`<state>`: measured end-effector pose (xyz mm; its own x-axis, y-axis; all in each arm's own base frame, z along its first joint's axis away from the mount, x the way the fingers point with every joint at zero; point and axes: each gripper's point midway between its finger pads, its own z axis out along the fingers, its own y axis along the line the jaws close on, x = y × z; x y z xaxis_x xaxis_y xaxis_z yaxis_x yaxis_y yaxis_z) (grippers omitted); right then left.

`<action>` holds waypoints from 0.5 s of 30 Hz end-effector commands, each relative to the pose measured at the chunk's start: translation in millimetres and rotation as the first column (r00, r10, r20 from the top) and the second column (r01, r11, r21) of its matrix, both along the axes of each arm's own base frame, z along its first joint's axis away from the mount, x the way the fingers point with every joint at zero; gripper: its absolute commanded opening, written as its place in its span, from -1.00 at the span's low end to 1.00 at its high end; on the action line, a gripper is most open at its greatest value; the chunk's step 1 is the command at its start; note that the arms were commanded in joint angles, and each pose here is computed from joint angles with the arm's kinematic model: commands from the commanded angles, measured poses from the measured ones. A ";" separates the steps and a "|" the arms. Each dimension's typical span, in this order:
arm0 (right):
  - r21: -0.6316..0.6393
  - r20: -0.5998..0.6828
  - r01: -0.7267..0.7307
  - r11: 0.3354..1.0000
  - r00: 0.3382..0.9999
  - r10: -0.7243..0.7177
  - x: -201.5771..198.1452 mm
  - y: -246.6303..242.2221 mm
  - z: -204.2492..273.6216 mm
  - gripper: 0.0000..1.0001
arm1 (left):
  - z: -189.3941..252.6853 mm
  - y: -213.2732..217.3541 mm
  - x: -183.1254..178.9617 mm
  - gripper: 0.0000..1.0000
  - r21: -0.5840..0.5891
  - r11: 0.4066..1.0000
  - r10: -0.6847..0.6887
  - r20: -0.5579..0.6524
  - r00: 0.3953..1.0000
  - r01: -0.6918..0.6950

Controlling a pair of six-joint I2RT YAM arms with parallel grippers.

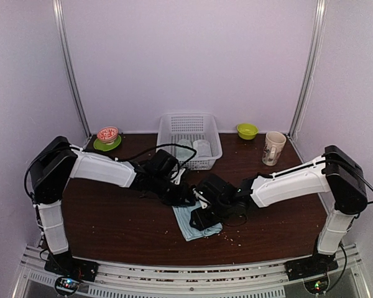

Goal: Roll the towels
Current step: Roll the towel at the center of the board.

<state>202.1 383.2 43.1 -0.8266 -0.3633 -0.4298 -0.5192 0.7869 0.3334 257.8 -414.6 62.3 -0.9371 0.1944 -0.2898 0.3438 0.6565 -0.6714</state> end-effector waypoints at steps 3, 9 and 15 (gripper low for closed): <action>-0.001 -0.013 -0.001 1.000 1.000 0.001 -4.5 -8.6 3.1 0.06 | -9.5 -11.5 7.5 -1.00 -0.022 1.000 -0.005 -0.013 1.000 0.005; 0.008 -0.001 -0.044 0.999 0.999 0.044 -8.9 -10.3 27.0 0.17 | -38.1 -0.7 15.4 -1.00 0.028 0.999 0.034 -0.054 0.998 -0.032; -0.017 0.050 0.015 1.000 0.999 -0.014 -6.2 -35.4 40.3 -0.02 | -51.4 7.1 22.7 -1.00 0.059 0.997 0.062 -0.061 0.996 -0.058</action>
